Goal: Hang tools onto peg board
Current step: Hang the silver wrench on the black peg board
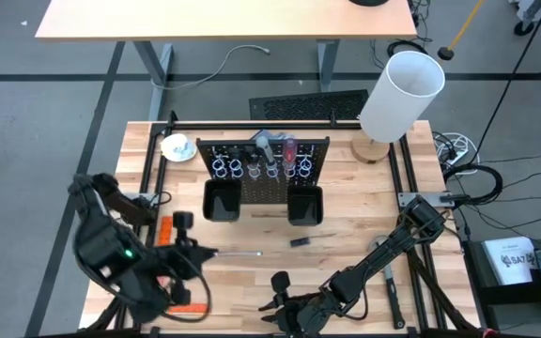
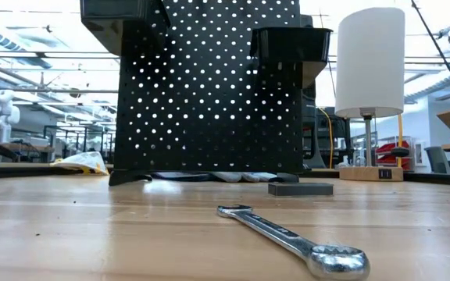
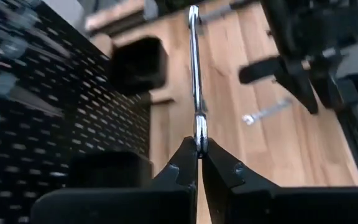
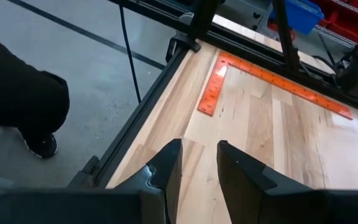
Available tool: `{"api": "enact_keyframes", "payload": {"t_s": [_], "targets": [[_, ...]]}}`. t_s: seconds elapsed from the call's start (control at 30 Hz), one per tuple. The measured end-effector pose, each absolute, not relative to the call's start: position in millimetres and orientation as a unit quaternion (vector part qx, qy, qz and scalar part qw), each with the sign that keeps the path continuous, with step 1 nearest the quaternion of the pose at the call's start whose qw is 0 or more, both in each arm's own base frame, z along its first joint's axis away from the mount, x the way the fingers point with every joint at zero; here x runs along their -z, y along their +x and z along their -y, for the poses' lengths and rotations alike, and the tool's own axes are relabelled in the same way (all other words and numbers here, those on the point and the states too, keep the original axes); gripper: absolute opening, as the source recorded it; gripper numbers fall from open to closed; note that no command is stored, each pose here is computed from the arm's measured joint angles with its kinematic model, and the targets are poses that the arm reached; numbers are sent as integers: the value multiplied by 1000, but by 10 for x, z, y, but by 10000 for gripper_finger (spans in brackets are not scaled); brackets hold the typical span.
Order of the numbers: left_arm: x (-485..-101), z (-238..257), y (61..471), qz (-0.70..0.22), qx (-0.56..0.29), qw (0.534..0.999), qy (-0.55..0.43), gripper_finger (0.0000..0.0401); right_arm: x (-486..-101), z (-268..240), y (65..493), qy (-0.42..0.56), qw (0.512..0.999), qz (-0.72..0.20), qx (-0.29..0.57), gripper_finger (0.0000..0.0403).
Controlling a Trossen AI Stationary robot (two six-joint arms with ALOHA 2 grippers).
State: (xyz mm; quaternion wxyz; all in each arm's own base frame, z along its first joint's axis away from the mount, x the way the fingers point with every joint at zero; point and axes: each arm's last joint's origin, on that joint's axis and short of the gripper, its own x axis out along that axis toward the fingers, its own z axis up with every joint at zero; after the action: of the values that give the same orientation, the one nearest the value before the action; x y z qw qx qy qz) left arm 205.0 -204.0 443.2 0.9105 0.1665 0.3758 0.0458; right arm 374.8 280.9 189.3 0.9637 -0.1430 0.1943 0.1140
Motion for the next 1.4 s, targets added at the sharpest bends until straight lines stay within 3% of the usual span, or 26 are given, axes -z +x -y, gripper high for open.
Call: {"api": "enact_keyframes", "payload": {"t_s": [0.3, 0.73, 1.4], "targets": [[-4837, 1727, 1804, -300, -70, 942, 133, 11, -1868, -2802, 3737, -148, 960, -207, -115, 93], [-5370, 1292, 1516, -197, -75, 978, -16, 11, -1862, -2800, 3735, -150, 959, -210, -115, 93], [-5447, 882, 1142, -231, -29, 966, -115, 11, -1843, -2793, 3726, -147, 958, -220, -112, 93]]}}
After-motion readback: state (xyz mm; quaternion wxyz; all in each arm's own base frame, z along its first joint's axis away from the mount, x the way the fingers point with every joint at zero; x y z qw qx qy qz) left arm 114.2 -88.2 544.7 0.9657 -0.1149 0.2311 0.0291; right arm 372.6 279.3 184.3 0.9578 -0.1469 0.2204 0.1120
